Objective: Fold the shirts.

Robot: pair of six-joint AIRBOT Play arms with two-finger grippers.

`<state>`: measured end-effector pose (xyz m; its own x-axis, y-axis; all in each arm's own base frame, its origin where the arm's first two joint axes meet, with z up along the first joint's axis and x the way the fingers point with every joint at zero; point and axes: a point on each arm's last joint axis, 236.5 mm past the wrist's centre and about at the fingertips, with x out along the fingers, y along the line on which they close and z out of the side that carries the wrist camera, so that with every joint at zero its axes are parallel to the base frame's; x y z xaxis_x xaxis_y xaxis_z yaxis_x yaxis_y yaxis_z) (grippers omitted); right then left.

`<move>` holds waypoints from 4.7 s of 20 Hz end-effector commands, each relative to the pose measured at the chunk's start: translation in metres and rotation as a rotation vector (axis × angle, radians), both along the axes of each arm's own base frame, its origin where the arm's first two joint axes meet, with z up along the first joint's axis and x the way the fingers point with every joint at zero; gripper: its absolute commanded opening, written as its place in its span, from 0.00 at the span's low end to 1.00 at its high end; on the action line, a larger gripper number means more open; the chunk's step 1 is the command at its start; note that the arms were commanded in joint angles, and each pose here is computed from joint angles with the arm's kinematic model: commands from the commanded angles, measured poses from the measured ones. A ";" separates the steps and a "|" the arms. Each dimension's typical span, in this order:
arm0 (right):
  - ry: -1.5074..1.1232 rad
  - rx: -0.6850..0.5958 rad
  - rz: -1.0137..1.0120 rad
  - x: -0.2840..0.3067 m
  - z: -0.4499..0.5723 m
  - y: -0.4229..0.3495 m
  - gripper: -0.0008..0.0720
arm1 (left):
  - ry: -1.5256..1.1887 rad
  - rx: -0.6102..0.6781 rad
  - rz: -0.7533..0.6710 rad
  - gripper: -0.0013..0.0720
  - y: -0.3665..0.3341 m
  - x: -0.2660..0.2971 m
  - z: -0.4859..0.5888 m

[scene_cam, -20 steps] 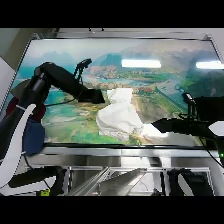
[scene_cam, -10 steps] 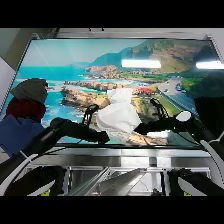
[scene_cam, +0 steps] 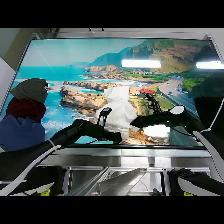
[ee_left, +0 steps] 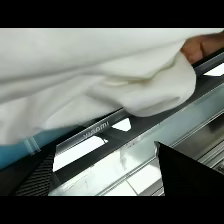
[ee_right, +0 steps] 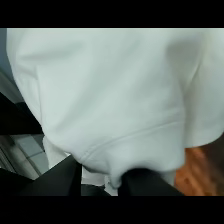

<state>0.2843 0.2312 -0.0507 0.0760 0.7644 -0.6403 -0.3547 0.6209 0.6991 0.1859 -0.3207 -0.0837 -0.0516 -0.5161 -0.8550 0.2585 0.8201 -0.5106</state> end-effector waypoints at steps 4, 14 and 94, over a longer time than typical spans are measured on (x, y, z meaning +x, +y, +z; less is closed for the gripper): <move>-0.039 0.001 -0.001 0.009 0.004 0.001 0.05 | -0.014 0.000 0.057 0.97 -0.023 0.050 -0.015; -0.057 -0.013 0.004 0.011 0.006 -0.005 0.04 | 0.062 0.103 -0.091 0.04 -0.008 0.043 -0.018; -1.832 -0.453 -0.457 -0.142 0.613 -0.139 0.04 | -1.550 -0.516 0.088 0.04 0.161 -0.045 0.648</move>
<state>0.1898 0.1057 0.5198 0.8856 0.4273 0.1818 -0.3190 0.8443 -0.4307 0.1912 -0.1809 0.5301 0.6821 -0.7306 0.0288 0.7308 0.6800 -0.0594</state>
